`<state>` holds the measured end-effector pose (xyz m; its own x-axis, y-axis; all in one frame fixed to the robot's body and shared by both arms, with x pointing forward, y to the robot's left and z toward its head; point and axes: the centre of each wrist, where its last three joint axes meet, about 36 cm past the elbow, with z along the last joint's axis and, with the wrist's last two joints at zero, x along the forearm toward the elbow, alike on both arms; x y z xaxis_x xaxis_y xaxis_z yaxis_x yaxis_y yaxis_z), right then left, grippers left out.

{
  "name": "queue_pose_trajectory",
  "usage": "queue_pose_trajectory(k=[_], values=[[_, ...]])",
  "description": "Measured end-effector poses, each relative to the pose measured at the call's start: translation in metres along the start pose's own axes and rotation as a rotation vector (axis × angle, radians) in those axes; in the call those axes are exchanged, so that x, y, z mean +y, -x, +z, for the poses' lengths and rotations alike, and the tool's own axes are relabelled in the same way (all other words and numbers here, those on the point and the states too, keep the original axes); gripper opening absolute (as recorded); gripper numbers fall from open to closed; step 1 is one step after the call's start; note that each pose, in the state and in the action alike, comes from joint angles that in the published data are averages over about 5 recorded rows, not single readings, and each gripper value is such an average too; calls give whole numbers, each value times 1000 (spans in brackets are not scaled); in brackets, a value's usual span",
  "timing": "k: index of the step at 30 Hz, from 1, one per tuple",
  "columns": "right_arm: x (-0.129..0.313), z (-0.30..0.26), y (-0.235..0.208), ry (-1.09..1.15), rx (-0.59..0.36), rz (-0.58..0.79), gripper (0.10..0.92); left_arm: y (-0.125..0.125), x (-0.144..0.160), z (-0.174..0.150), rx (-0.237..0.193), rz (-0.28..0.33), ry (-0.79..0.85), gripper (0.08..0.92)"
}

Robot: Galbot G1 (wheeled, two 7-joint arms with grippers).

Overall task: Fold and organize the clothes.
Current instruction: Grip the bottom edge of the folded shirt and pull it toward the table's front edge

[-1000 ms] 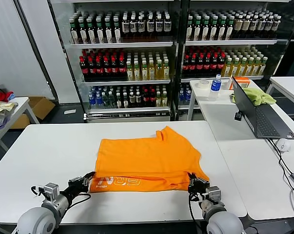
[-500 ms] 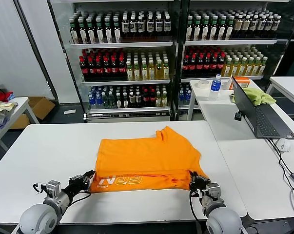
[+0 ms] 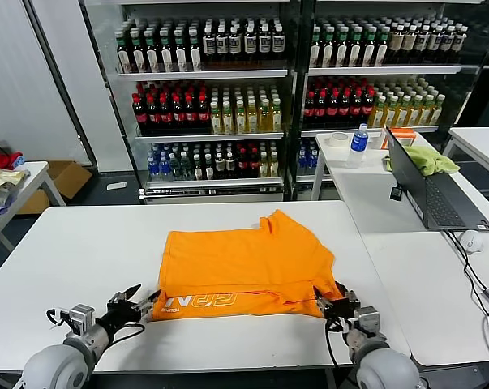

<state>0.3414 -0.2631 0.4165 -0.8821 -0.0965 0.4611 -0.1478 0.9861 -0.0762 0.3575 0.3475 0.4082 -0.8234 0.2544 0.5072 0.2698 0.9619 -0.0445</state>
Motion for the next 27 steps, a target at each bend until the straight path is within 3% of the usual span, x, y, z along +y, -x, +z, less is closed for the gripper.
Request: queue_pose_trajectory(k=[5,11,15,27], values=[[-6,9,-8,33,25,9,821,-5,-13,1,40,-9,-18,809],[-8,16,-10,89,49,0,817,-4,-21,3,79,-27,-32,822],[-8,20,-9,113,60,-9,741,-5,-25,4,89,-39,-42,817],[-2,22,-2,154,76,-18,403,-4,-32,7,119,-39,-38,507]])
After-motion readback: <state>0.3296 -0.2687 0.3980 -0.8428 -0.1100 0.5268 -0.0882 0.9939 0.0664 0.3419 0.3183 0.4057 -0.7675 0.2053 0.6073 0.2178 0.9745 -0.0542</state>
